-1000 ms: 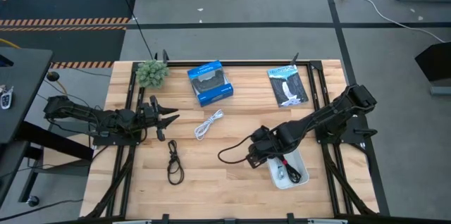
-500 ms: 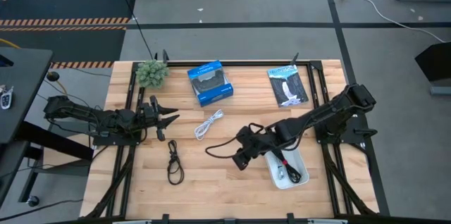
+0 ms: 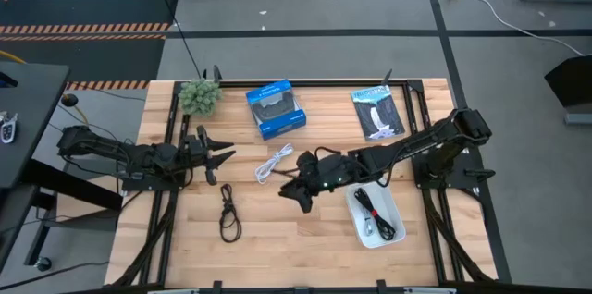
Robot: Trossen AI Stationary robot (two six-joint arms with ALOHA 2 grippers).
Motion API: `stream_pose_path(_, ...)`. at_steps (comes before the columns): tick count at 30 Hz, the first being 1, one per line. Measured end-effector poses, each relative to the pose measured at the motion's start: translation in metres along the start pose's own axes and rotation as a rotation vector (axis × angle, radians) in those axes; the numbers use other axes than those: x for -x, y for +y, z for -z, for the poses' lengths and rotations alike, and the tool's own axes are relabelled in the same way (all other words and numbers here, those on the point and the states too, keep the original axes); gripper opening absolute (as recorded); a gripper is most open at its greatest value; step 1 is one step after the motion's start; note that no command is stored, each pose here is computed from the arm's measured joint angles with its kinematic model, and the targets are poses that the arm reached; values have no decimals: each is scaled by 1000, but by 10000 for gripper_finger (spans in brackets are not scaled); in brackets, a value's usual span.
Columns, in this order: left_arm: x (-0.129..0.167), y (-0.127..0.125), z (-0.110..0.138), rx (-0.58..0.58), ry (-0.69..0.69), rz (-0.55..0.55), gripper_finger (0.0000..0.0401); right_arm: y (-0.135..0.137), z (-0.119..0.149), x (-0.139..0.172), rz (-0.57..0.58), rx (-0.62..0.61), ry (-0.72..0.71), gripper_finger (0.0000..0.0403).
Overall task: Pick and place USB-C Cables
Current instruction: Put the white charger cable into the white bin
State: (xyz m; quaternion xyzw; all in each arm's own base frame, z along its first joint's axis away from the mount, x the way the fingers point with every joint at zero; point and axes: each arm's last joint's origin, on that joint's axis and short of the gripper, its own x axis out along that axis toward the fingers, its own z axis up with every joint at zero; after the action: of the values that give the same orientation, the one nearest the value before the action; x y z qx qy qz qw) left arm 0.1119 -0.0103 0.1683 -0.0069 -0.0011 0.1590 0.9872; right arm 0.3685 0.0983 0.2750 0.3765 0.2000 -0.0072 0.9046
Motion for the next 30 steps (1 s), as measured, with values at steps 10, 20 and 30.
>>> stream_pose_path(10, 0, 0, 0, 0, 0, 0, 117, 14, -42, 7, -227, 140, -350, 130)
stream_pose_path(20, 0, 0, 0, 0, 0, 0, 117, 20, -89, 15, -152, 253, -425, 130)
stream_pose_path(30, 0, 0, 0, 0, 0, 0, 117, 1, -110, 21, 183, 363, -249, 130)
